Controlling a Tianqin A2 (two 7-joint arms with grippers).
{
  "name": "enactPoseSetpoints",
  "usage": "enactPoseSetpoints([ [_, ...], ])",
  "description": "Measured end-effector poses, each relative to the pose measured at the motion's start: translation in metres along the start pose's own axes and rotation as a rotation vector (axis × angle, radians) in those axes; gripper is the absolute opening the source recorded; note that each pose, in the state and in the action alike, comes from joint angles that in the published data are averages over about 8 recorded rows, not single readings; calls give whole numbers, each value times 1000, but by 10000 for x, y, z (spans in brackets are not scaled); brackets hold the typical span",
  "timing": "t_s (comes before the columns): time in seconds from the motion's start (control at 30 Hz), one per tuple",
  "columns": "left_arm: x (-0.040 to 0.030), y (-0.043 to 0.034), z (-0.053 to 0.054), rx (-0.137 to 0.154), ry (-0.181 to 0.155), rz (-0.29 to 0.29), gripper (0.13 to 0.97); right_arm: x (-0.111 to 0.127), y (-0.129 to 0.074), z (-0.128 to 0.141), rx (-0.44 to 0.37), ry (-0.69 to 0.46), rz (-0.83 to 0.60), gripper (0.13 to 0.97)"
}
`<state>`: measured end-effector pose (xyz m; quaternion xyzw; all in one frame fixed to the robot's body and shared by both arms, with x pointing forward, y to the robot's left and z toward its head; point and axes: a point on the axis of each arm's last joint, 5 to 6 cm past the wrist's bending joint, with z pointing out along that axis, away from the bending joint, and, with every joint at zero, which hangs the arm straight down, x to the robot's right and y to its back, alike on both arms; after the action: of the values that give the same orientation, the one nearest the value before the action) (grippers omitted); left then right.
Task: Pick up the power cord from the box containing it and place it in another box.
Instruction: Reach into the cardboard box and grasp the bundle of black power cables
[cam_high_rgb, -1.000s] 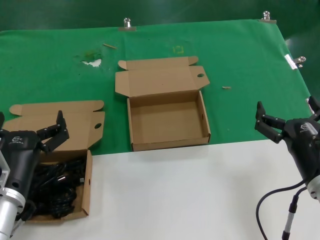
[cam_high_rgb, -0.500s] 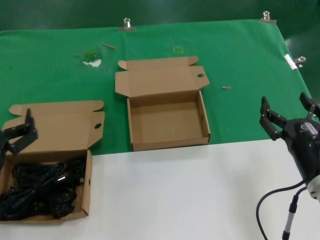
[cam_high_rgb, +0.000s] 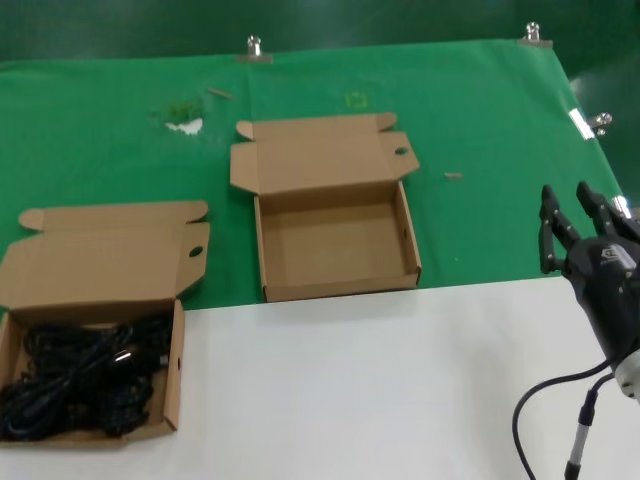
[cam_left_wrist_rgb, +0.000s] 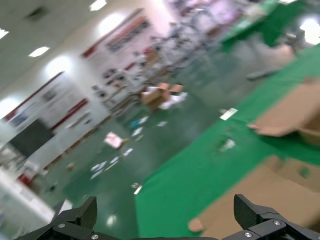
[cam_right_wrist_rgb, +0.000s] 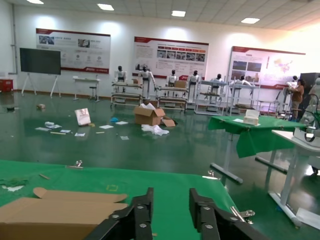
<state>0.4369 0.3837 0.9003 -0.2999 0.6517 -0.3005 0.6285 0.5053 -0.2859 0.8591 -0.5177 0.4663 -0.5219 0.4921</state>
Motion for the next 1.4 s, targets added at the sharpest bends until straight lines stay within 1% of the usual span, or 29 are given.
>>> enactPoseSetpoints([
  [0.07, -33, 16, -67, -3, 42, 60, 965, 0, 0, 0, 0, 0, 0, 352],
  [0.1, -40, 30, -93, -7, 66, 89, 965, 0, 0, 0, 0, 0, 0, 352],
  [0.13, -44, 47, -114, -11, 90, 117, 965, 0, 0, 0, 0, 0, 0, 335],
  [0.27, -23, 144, -135, -36, 175, 205, 965, 0, 0, 0, 0, 0, 0, 268],
  [0.37, 23, 225, -104, -57, 229, 248, 965, 0, 0, 0, 0, 0, 0, 217],
  [0.43, 64, 276, -70, -70, 258, 269, 965, 0, 0, 0, 0, 0, 0, 208],
  [0.53, 146, 350, -7, -88, 294, 289, 965, 0, 0, 0, 0, 0, 0, 182],
  [0.63, 244, 420, 55, -105, 322, 299, 965, 0, 0, 0, 0, 0, 0, 156],
  [0.8, 411, 516, 138, -126, 356, 318, 965, 0, 0, 0, 0, 0, 0, 144],
  [0.93, 513, 569, 173, -135, 369, 338, 965, 0, 0, 0, 0, 0, 0, 140],
  [1.17, 630, 637, 213, -144, 372, 359, 965, 0, 0, 0, 0, 0, 0, 139],
  [1.4, 735, 659, 246, -142, 364, 381, 930, 0, 0, 0, 0, 0, 0, 139],
])
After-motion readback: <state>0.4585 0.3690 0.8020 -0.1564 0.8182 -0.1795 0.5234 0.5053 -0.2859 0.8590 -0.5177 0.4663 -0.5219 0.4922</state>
